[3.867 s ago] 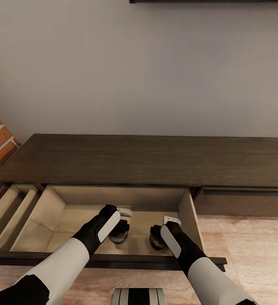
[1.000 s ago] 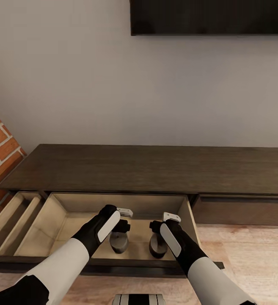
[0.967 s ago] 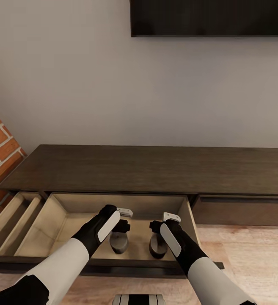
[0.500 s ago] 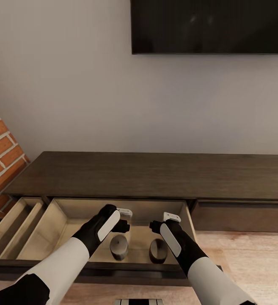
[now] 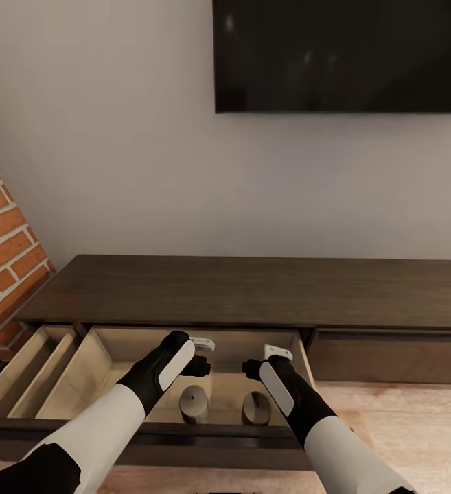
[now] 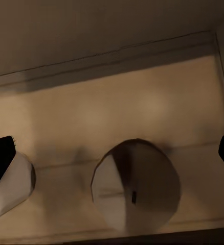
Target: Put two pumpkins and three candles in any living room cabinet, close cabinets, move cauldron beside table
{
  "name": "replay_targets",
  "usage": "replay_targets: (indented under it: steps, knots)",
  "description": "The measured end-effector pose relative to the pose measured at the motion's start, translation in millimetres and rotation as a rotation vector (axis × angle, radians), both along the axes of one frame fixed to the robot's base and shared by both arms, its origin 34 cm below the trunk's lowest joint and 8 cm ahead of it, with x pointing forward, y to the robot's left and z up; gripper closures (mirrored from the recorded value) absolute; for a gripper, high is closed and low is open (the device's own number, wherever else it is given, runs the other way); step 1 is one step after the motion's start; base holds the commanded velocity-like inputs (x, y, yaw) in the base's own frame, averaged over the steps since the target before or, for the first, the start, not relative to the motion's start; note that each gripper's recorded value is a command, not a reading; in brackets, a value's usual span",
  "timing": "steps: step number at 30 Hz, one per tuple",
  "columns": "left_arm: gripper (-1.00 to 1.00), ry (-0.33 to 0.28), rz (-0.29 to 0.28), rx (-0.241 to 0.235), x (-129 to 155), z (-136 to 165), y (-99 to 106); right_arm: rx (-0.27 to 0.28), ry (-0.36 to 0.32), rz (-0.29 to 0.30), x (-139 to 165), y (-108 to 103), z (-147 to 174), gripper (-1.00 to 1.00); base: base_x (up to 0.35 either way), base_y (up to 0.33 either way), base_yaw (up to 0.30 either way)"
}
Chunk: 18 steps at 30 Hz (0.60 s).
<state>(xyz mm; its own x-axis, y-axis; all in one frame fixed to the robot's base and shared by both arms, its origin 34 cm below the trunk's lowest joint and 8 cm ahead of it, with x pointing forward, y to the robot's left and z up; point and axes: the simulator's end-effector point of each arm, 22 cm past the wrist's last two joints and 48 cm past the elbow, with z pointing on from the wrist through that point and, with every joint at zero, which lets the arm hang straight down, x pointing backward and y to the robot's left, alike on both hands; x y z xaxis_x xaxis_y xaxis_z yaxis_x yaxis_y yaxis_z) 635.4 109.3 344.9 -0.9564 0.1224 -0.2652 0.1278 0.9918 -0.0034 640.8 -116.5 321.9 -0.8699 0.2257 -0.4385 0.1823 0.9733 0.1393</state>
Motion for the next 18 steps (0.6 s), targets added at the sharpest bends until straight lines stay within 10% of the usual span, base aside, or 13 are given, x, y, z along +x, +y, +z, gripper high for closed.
replay_targets:
  steps: [18]
  knots:
    - [-1.0, -0.074, 0.0, 0.0, 10.1, 43.0, 0.0, 0.001, -0.073, 0.001, 11.9, 0.3, 43.6, -1.0, -0.07, 0.0, 0.0]
